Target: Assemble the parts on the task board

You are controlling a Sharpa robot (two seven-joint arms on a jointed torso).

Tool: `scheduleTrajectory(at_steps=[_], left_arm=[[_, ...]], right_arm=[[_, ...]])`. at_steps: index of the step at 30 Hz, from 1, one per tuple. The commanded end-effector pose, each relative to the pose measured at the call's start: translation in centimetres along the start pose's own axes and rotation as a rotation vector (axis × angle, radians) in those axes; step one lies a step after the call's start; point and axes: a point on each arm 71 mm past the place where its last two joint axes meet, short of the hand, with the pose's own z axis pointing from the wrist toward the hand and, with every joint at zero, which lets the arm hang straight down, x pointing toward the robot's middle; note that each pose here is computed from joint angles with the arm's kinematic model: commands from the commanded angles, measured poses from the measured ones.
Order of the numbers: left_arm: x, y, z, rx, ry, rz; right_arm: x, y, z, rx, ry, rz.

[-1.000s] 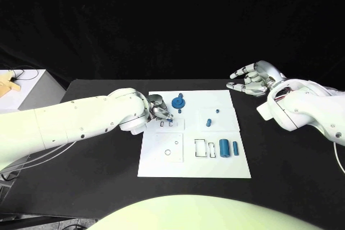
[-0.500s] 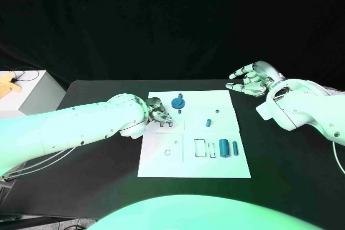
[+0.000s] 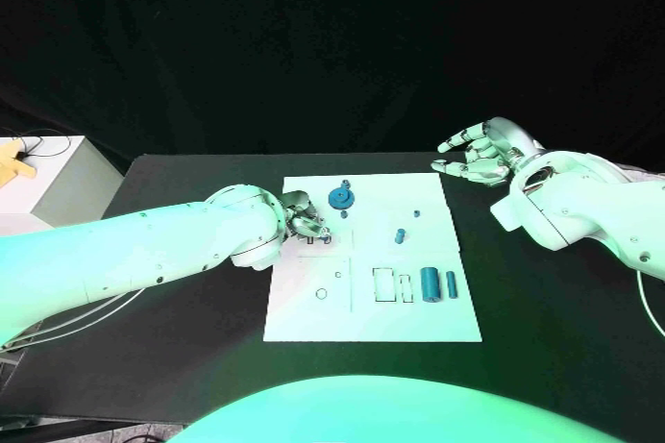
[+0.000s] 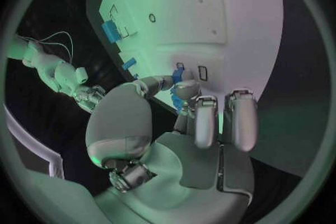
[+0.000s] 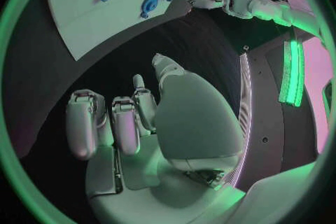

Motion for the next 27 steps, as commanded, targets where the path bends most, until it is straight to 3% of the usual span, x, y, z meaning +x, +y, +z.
scheduleTrajectory(at_steps=[1, 27], left_arm=[[0.04, -0.27, 0.04, 0.016, -0.008, 0.008], [0.51, -0.36, 0.08, 0.018, 0.051, 0.043]], right_arm=[[0.17, 0.11, -0.04, -0.010, 0.017, -0.011], [0.21, 0.08, -0.02, -0.011, 0.017, -0.012]])
